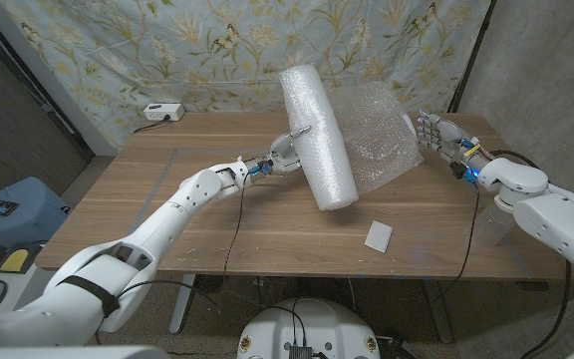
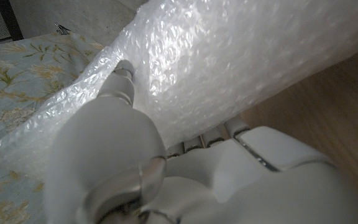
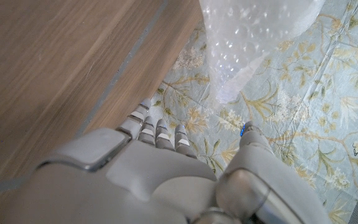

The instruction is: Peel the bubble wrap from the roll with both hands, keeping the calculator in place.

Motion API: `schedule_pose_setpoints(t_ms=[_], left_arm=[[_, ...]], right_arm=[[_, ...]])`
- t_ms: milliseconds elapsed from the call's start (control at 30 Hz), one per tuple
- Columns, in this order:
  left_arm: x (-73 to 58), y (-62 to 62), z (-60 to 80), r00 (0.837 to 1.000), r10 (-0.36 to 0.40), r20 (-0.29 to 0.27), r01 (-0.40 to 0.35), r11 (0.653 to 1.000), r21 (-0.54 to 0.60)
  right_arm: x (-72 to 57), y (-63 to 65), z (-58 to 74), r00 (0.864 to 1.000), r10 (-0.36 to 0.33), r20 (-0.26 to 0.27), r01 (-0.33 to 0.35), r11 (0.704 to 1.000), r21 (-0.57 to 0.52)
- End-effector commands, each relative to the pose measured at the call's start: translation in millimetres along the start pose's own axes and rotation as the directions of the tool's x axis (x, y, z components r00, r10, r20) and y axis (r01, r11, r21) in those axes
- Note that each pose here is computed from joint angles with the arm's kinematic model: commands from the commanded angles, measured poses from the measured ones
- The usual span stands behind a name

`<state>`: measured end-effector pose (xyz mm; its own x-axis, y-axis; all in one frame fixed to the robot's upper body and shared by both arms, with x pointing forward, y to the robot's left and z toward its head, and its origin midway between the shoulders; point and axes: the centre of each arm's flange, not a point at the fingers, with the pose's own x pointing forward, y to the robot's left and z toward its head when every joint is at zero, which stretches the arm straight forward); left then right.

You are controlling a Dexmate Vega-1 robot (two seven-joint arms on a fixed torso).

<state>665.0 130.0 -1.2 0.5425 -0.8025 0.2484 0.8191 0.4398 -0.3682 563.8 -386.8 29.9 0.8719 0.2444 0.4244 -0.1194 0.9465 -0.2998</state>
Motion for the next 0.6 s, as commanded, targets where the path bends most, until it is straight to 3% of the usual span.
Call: schedule_pose_setpoints(t_ms=[33, 600], left_arm=[[2.5, 0.5, -9.5, 0.999, -0.011, -0.034, 0.010, 1.000, -0.026], [6.2, -3.6, -17.5, 0.997, -0.056, -0.058, 0.054, 0.998, -0.036]], right_arm=[[-4.5, 1.7, 15.0, 0.998, 0.063, -0.015, -0.064, 0.997, -0.041], [-3.5, 9.0, 27.0, 0.989, 0.120, -0.083, -0.124, 0.992, -0.036]])
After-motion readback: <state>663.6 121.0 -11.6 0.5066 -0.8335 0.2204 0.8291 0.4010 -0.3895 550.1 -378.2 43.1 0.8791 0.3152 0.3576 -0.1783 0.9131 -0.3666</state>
